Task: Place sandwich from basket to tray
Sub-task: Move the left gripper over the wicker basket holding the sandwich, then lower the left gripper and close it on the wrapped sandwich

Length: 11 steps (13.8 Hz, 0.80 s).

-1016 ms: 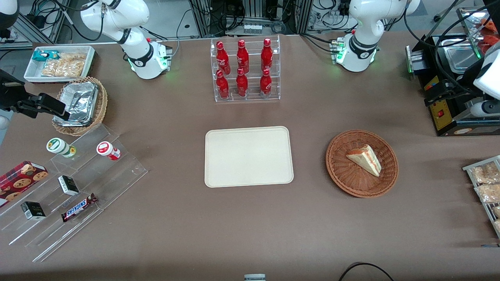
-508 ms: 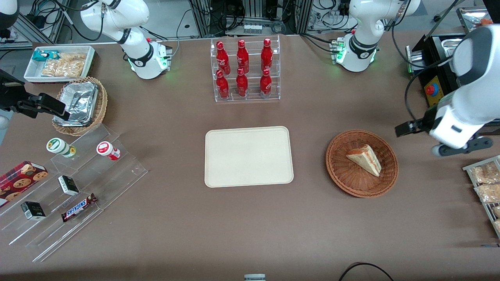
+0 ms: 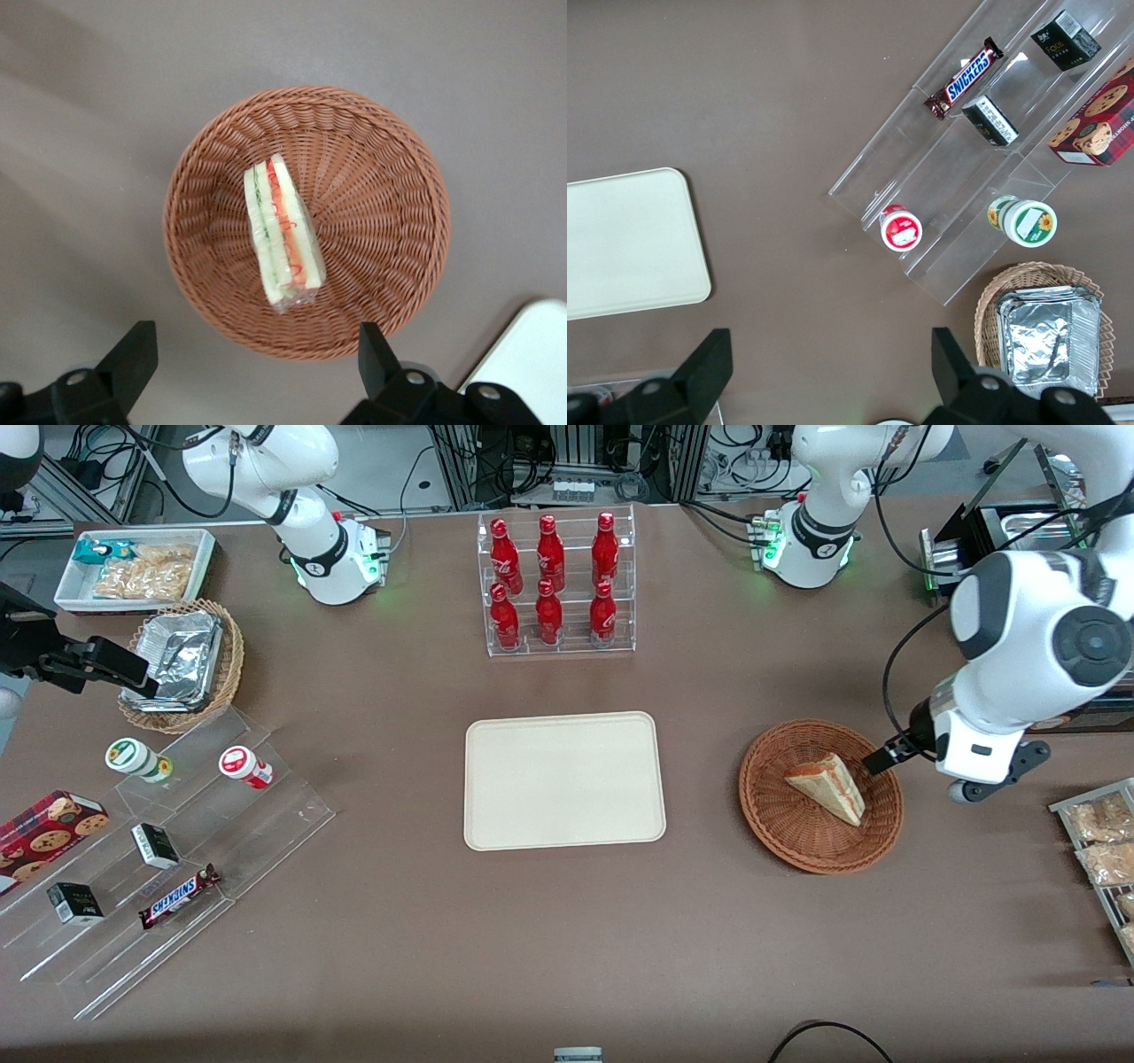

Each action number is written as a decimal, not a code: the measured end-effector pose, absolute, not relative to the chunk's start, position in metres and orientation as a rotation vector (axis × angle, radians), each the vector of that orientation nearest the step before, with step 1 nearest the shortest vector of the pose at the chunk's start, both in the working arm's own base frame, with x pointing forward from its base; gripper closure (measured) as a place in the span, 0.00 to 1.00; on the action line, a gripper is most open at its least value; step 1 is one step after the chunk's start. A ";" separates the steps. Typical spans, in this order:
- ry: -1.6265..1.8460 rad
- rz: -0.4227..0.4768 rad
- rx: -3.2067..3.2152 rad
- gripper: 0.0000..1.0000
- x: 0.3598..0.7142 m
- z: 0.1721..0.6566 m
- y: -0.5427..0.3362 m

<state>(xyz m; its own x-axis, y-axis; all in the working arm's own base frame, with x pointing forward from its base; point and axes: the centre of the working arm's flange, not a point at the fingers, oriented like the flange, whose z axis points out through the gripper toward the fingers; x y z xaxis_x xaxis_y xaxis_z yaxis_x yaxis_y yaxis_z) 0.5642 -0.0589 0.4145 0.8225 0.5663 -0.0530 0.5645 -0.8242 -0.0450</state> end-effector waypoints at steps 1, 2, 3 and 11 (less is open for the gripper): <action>-1.012 0.086 -2.945 0.00 0.560 0.405 -0.066; -1.093 0.079 -2.915 0.00 0.557 0.397 -0.072; -1.152 0.075 -2.893 0.00 0.554 0.391 -0.077; -1.415 0.021 -2.798 0.00 0.534 0.336 -0.079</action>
